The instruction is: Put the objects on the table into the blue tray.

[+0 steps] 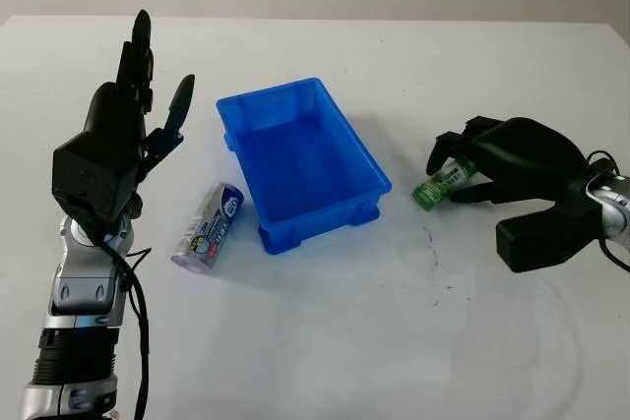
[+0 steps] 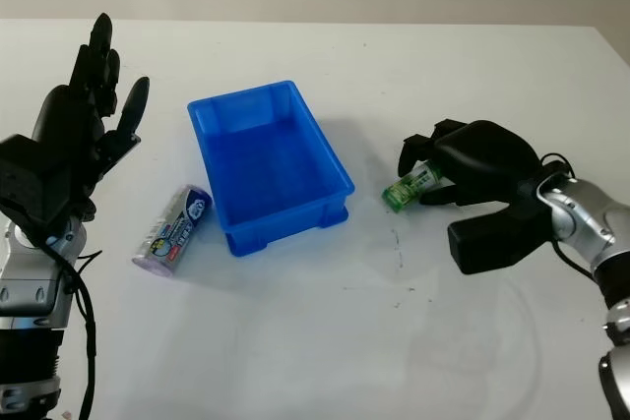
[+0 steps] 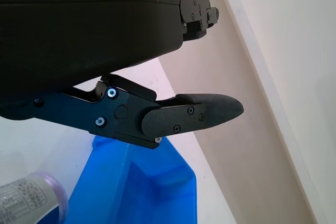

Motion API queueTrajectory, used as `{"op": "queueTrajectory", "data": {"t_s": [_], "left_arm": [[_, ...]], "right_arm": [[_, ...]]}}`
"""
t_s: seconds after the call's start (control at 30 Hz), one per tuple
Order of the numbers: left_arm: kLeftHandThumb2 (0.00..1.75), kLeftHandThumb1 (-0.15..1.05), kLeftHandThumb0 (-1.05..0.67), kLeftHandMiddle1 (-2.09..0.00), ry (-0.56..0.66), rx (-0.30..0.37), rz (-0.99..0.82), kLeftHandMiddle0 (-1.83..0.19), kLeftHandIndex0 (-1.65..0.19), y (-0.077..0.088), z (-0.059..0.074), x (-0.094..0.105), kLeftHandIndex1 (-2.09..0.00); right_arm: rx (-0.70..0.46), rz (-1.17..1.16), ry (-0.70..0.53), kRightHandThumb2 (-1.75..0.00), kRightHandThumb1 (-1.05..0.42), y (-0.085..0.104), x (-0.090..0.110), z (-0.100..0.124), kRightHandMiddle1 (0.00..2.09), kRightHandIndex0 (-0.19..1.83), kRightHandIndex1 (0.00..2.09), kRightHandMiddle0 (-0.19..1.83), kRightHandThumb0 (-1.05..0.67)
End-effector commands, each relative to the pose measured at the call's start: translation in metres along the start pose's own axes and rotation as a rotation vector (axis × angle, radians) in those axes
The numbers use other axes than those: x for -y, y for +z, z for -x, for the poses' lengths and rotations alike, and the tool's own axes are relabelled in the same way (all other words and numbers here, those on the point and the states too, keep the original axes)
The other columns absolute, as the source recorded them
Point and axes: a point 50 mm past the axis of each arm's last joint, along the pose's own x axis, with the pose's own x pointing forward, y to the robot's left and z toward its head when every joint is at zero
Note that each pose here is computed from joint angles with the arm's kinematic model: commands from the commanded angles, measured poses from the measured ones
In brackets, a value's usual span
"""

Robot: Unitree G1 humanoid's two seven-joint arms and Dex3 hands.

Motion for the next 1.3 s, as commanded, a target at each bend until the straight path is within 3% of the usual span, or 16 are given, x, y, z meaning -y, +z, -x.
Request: {"op": "queueTrajectory", "data": {"t_s": [0.0,0.1,0.23,0.33,0.57,0.83,1.07,1.27], "left_arm": [[0.49,1.05,-0.64,-0.05,0.011,0.020,-0.006,0.06,0.06,0.006,-0.001,-0.002,-0.06],[0.50,1.05,-0.63,-0.06,0.012,0.015,-0.010,0.05,0.05,0.007,0.000,-0.002,-0.06],[0.50,1.05,-0.63,-0.05,0.006,0.017,-0.006,0.06,0.06,0.007,0.000,-0.001,-0.05],[0.49,1.05,-0.64,-0.05,0.000,0.019,-0.008,0.07,0.07,0.007,0.000,-0.001,-0.05],[0.50,1.05,-0.62,-0.06,-0.002,0.036,-0.009,0.06,0.06,0.006,-0.001,0.000,-0.05],[0.50,1.05,-0.63,-0.06,0.006,0.037,-0.012,0.04,0.05,0.005,-0.001,0.003,-0.06],[0.51,1.05,-0.62,-0.05,0.010,0.036,-0.006,0.05,0.06,0.005,0.001,0.003,-0.05],[0.51,1.05,-0.63,-0.05,0.019,0.037,-0.022,0.05,0.06,0.005,0.004,0.004,-0.05]], "right_arm": [[0.023,0.012,0.010,-0.05,-0.96,0.007,-0.010,-0.003,1.90,0.15,2.00,0.16,-0.28],[0.039,0.030,-0.035,-0.05,-0.94,0.008,-0.009,-0.005,1.98,0.30,2.08,0.23,-0.32],[0.040,0.046,-0.072,-0.07,-1.00,0.006,-0.005,-0.008,2.09,0.76,2.09,0.46,-0.44],[0.039,0.049,-0.090,-0.15,-1.04,0.004,-0.001,-0.011,2.09,0.88,2.09,0.59,-0.47],[-0.013,-0.011,-0.215,-0.15,-1.05,0.001,0.026,-0.025,2.09,0.82,2.09,0.55,-0.42],[0.045,-0.092,-0.553,-0.09,-1.05,0.017,0.104,-0.056,2.09,1.05,2.09,0.81,-0.36],[0.128,-0.101,-0.672,-0.19,-1.05,0.038,0.151,-0.074,2.09,1.09,2.09,0.83,-0.41],[0.182,-0.102,-0.707,-0.24,-1.05,0.055,0.170,-0.087,2.09,1.04,2.09,0.79,-0.44]]}}
